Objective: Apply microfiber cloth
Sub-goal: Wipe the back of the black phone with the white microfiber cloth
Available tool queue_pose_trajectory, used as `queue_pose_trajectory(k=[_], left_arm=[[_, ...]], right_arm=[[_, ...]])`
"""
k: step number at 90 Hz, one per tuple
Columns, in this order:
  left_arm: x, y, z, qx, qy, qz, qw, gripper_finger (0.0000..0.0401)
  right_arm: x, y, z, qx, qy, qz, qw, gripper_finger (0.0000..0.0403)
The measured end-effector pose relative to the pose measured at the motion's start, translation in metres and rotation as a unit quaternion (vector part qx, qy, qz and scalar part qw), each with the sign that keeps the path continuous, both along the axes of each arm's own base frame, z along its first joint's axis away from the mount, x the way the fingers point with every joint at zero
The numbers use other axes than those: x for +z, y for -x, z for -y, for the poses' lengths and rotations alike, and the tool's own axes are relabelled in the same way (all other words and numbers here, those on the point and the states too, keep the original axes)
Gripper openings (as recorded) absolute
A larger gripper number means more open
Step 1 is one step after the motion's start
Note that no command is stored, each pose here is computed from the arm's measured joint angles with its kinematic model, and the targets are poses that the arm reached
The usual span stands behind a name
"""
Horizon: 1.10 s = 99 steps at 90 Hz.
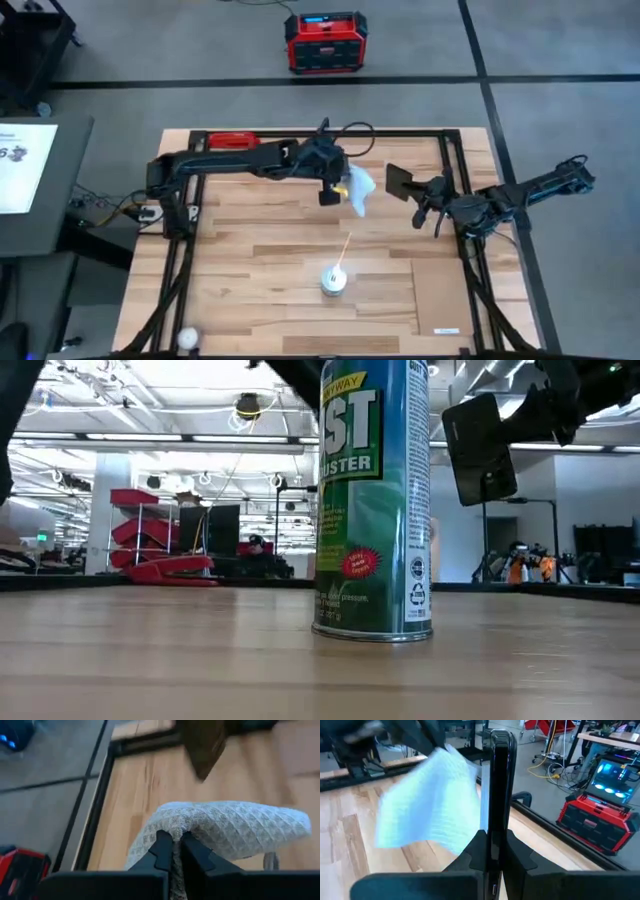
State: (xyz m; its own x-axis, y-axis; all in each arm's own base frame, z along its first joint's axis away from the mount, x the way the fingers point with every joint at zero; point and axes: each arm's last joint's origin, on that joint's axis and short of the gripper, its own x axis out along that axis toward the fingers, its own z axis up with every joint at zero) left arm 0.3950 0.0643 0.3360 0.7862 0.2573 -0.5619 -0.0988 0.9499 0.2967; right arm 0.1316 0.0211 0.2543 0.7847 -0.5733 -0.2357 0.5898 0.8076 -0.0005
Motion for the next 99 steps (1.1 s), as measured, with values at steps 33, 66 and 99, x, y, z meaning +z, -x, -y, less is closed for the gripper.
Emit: queue_pose_trajectory(k=[33,66,99], left_arm=[[0.016,-0.008,0.031,-0.023,-0.012,0.079,0.997,0.0000],[0.026,-0.014,0.040,-0.018,-0.017,0.135,0.990,0.0000],[-0.015,-0.041,0.050,0.033,-0.034,0.102,0.994,0.0000]], right_arm=[[0.009,-0.029,-0.006,0.028,0.011,0.053,0.998,0.0014],[0.011,-0.060,-0.003,0.051,0.017,0.104,0.993,0.0014],[0.015,-0.065,-0.003,0.045,0.045,0.079,0.995,0.0014]])
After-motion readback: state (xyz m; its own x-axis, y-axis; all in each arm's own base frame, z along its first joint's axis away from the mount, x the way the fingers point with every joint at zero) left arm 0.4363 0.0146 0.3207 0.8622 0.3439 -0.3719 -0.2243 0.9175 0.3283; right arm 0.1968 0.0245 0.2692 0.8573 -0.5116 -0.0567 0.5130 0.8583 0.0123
